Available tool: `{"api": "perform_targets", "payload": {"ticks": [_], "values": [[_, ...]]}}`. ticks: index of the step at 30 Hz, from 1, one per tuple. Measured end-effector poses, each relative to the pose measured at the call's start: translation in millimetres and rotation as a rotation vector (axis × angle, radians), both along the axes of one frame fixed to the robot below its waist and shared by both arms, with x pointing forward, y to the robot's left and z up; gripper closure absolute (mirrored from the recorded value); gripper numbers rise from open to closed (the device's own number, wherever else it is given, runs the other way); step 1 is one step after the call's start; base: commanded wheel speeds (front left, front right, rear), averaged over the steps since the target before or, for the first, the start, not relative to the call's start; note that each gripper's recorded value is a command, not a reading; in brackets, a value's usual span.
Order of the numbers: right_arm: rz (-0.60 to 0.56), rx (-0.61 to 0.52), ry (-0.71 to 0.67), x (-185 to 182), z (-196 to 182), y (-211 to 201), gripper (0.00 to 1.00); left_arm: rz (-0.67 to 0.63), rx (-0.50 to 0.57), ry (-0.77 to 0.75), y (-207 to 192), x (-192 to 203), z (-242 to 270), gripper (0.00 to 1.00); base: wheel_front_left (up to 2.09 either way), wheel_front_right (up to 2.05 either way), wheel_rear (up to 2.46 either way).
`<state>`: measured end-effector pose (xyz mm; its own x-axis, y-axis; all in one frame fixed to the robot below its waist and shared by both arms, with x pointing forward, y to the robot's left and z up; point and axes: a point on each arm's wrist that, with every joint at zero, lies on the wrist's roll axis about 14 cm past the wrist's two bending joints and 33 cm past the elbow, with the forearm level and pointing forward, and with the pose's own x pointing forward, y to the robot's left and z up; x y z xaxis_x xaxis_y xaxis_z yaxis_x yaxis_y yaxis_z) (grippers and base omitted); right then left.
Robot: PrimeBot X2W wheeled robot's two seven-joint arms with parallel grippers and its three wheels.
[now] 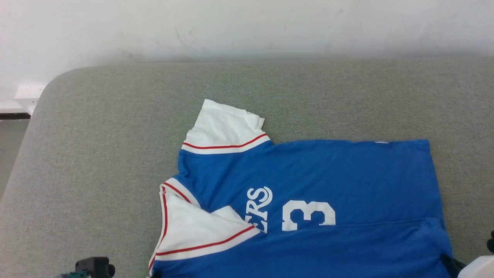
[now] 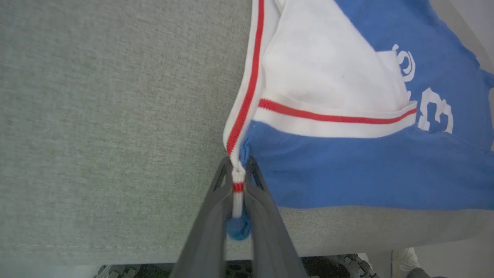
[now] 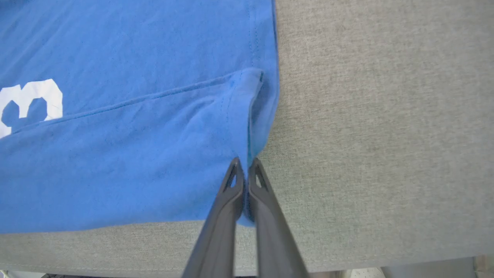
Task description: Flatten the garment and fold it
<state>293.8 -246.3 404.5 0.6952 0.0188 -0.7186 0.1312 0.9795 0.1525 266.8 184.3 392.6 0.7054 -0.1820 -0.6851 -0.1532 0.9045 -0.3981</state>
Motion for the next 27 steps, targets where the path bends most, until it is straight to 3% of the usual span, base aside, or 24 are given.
{"api": "perform_targets", "payload": {"ticks": [1,2,3,4,5,7,9,14,19,23,27], "values": [[0.001,0.004,0.002,-0.2,-2.4,1.3,1.0,0.008,0.002,-0.002,1.5,2.4,-2.0,0.93,0.0,0.0,0.0],[0.001,0.007,0.005,-0.1,-4.3,2.2,1.0,0.011,0.003,-0.002,2.1,4.2,-4.0,0.75,0.0,0.0,0.0],[0.003,0.009,0.006,-0.1,-5.9,3.2,0.82,0.013,0.001,-0.003,1.7,5.8,-5.7,0.6,0.0,0.0,0.0],[0.004,0.011,0.002,0.7,-6.3,4.2,0.05,0.018,0.0,0.001,1.8,6.5,-8.0,0.54,0.0,0.0,0.0],[0.002,0.012,-0.006,2.2,-6.1,4.3,0.0,0.016,-0.004,0.003,0.9,7.0,-9.7,0.49,0.0,0.0,0.0],[0.0,0.012,-0.015,4.9,-5.3,3.9,0.0,0.019,-0.006,0.005,0.9,7.9,-12.1,0.2,0.0,0.0,0.0],[-0.004,0.014,-0.021,5.6,-4.7,3.4,0.0,0.03,-0.019,0.008,0.5,7.9,-13.4,0.0,0.0,0.0,0.0],[-0.014,0.025,-0.087,14.4,8.4,2.5,0.0,0.085,-0.013,-0.068,12.1,21.6,-1.5,0.0,0.0,0.0,0.0],[-0.028,-0.022,-0.285,40.2,46.2,-2.0,0.0,0.135,0.002,-0.252,23.4,50.2,36.9,0.0,0.0,0.0,0.0],[-0.039,-0.09,-0.483,65.8,83.1,-3.6,0.0,0.166,0.137,-0.504,44.4,93.9,91.9,0.0,0.0,0.0,0.0],[-0.016,-0.131,-0.617,89.2,106.5,7.7,0.0,0.11,0.293,-0.754,48.2,144.7,153.3,0.0,0.0,0.0,0.0]]}}
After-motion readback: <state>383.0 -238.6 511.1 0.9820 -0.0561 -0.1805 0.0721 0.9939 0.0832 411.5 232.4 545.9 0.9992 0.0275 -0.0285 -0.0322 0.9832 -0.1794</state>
